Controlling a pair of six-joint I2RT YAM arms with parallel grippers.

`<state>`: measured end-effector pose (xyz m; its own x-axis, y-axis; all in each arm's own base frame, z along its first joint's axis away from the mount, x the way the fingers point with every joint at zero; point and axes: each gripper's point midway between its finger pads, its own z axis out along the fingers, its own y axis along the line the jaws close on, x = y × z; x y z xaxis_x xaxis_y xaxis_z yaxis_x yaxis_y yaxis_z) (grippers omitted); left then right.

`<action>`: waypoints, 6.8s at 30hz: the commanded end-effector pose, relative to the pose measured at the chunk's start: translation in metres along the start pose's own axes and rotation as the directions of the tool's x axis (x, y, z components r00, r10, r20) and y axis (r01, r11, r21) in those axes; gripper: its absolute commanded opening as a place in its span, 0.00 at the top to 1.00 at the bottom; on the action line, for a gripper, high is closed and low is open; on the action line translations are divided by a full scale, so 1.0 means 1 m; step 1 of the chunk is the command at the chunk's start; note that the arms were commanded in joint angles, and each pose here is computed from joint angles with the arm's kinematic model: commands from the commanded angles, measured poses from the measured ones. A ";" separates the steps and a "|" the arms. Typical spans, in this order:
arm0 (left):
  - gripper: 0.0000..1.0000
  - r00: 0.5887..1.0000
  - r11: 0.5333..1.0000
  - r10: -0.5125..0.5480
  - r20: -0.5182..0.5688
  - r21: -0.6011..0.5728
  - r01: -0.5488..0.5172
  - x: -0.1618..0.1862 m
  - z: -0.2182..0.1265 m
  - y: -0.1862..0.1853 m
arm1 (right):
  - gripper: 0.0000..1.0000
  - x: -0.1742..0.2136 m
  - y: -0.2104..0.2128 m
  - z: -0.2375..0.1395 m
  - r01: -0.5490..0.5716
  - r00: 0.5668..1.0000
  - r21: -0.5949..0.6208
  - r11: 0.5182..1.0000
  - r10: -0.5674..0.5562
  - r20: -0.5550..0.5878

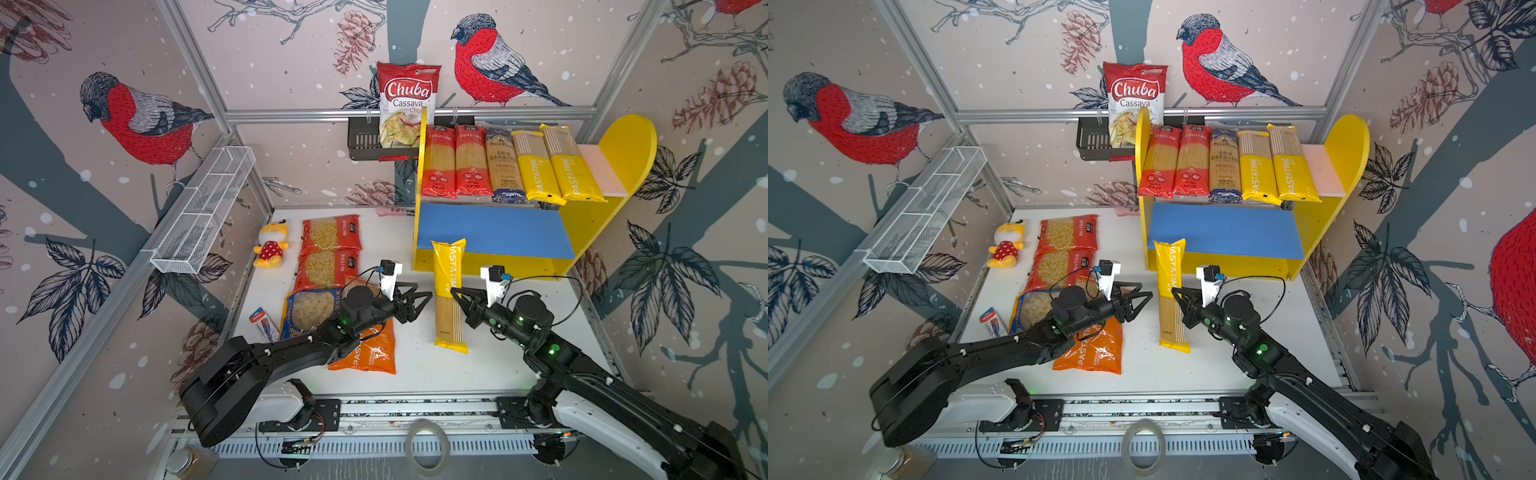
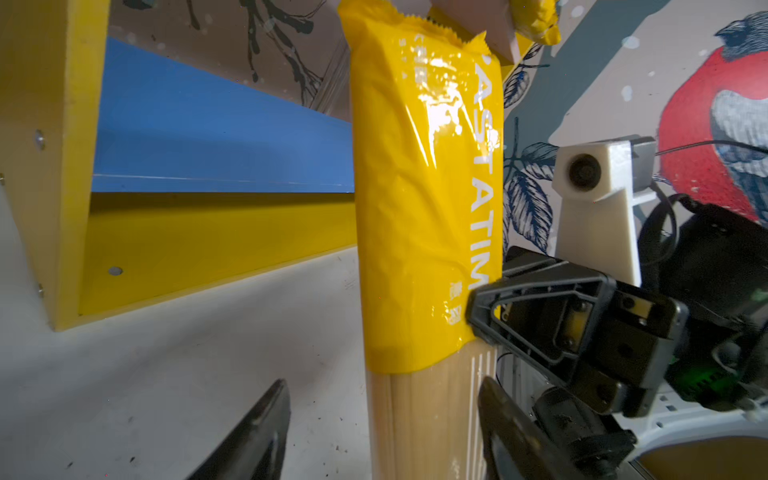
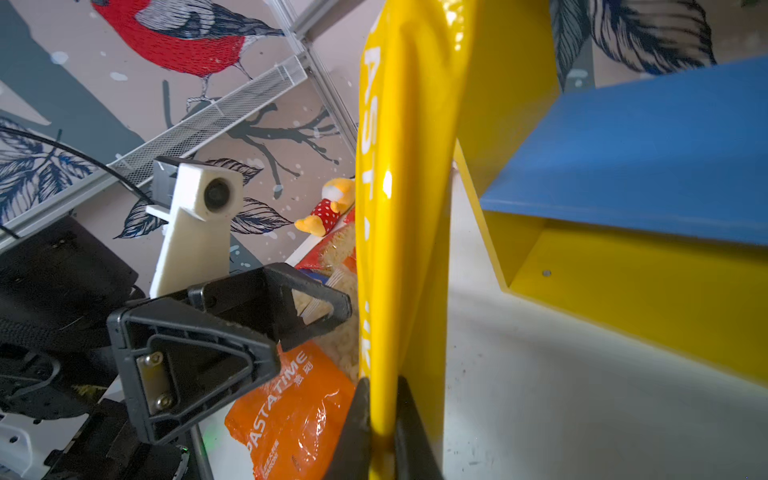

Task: Place and organize the pasta boxes and bags onto the shelf
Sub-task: 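Lift the pack upright with the right gripper while the left gripper grasps its top, then raise and tilt the pack toward the shelf with the left gripper while the right releases, then regrasp the pack near its bottom with the right gripper while the left holds it, then lift the yellow pack up to the pink top shelf with the right gripper, then stand the pack on the top shelf beside the yellow packs and open the right gripper, then lower both grippers to the orange macaroni bag on the table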

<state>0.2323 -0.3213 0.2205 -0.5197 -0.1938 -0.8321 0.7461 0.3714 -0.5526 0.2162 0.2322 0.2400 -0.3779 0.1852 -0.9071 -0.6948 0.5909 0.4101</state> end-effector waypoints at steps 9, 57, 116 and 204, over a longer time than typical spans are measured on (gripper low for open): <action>0.31 0.998 0.976 0.061 -0.017 0.209 -0.056 -0.007 -0.004 -0.042 | 1.00 -0.086 0.085 -0.020 0.267 0.939 -0.305 0.914 -0.175 0.296; 0.90 0.825 0.980 0.146 0.545 0.032 -0.195 -0.153 -0.056 -0.069 | 0.21 -0.024 0.026 -0.055 -0.223 0.889 -0.321 0.921 0.327 0.321; 0.38 0.889 0.976 -0.013 0.457 0.201 -0.089 -0.110 -0.031 -0.102 | 1.00 -0.146 0.086 -0.064 -0.072 0.775 -0.580 0.811 0.412 0.480; 0.36 0.987 0.971 0.114 0.116 -0.224 -0.085 -0.032 0.008 -0.010 | 0.25 -0.185 -0.133 -0.142 -0.745 0.571 0.193 0.638 0.462 0.679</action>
<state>0.2362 -0.3270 0.2700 -0.3688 -0.3360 -0.8666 0.7146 0.4937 -0.4956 0.2912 -0.0069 0.3927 -0.0668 0.9335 -0.3522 -0.0945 0.3455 0.9337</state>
